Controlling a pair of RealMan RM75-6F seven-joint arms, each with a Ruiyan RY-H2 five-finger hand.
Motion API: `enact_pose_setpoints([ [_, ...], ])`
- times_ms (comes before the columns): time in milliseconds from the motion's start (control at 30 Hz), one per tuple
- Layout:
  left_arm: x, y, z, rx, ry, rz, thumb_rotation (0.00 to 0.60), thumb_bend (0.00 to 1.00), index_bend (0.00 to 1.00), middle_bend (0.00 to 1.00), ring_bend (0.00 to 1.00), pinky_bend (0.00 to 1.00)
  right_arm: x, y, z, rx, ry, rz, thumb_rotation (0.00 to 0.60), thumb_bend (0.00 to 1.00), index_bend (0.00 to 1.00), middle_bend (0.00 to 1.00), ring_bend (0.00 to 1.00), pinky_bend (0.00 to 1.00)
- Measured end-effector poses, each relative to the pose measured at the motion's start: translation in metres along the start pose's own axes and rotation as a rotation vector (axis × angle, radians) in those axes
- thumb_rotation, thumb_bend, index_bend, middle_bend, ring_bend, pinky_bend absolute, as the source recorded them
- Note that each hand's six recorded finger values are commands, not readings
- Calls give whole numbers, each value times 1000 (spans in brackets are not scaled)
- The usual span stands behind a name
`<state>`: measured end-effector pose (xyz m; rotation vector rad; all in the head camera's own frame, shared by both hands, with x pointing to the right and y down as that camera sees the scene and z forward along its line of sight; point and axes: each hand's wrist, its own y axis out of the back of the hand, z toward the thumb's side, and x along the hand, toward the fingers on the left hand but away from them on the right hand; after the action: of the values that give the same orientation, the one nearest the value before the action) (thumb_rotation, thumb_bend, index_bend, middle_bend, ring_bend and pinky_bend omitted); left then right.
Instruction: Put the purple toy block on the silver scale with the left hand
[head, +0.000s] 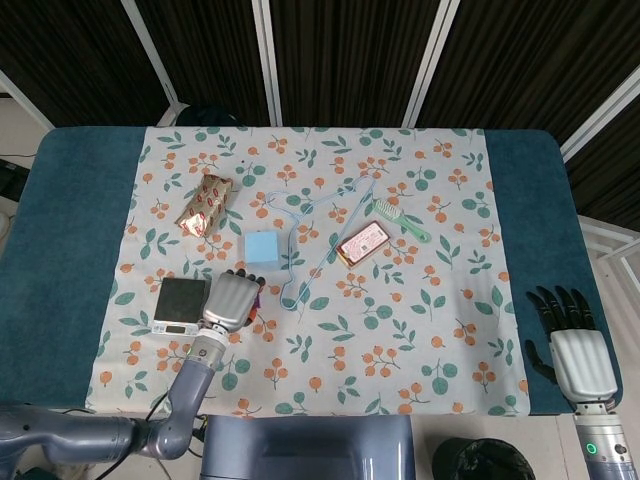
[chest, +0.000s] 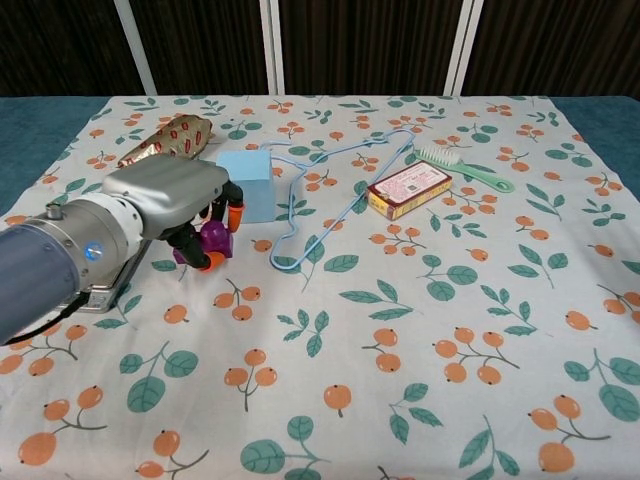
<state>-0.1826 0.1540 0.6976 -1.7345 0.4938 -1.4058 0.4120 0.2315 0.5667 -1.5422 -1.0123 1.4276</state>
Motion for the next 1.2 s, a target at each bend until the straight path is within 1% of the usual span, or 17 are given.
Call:
enact_pose_setpoints([
  [67, -4, 7, -8, 7, -5, -1, 600, 336, 462, 512, 354, 468, 0, 0, 1, 1, 1, -1, 600, 480, 129, 126, 39, 0],
  [167, -9, 17, -28, 37, -5, -6, 600, 336, 462, 507, 354, 468, 1, 0, 2, 1, 2, -2, 600, 480, 129, 126, 39, 0],
  [300, -13, 27, -66, 86, 4, -26, 600, 336, 466, 509, 354, 467, 1, -1, 3, 4, 2, 1, 600, 481, 129, 126, 39, 0],
  [400, -16, 30, -91, 104, 8, -37, 600, 336, 466, 509, 354, 464, 1, -3, 3, 8, 0, 6, 600, 481, 129, 126, 39, 0],
  [500, -19, 25, -105, 90, 8, -57, 600, 336, 466, 509, 354, 462, 0, -5, 4, 10, 2, 11, 600, 481, 129, 126, 39, 0],
  [600, -20, 19, -114, 78, 2, -71, 600, 336, 466, 508, 354, 458, 0, -7, 6, 13, 6, 16, 600, 481, 129, 126, 39, 0],
  [767, -22, 10, -121, 70, -17, -83, 600, 336, 459, 501, 348, 452, 0, -7, 6, 18, 6, 14, 600, 481, 129, 126, 39, 0],
  [833, -25, 4, -123, 74, -23, -96, 600, 336, 458, 501, 348, 451, 1, -6, 6, 19, 4, 13, 600, 481, 129, 126, 39, 0],
  [1033, -26, -4, -130, 102, -9, -99, 600, 337, 461, 500, 347, 451, 0, -6, 4, 16, 2, 14, 600, 480, 129, 126, 39, 0],
  [1200, -27, -13, -130, 124, -15, -116, 600, 336, 461, 492, 342, 444, 0, -5, 4, 11, 4, 11, 600, 480, 129, 126, 39, 0],
])
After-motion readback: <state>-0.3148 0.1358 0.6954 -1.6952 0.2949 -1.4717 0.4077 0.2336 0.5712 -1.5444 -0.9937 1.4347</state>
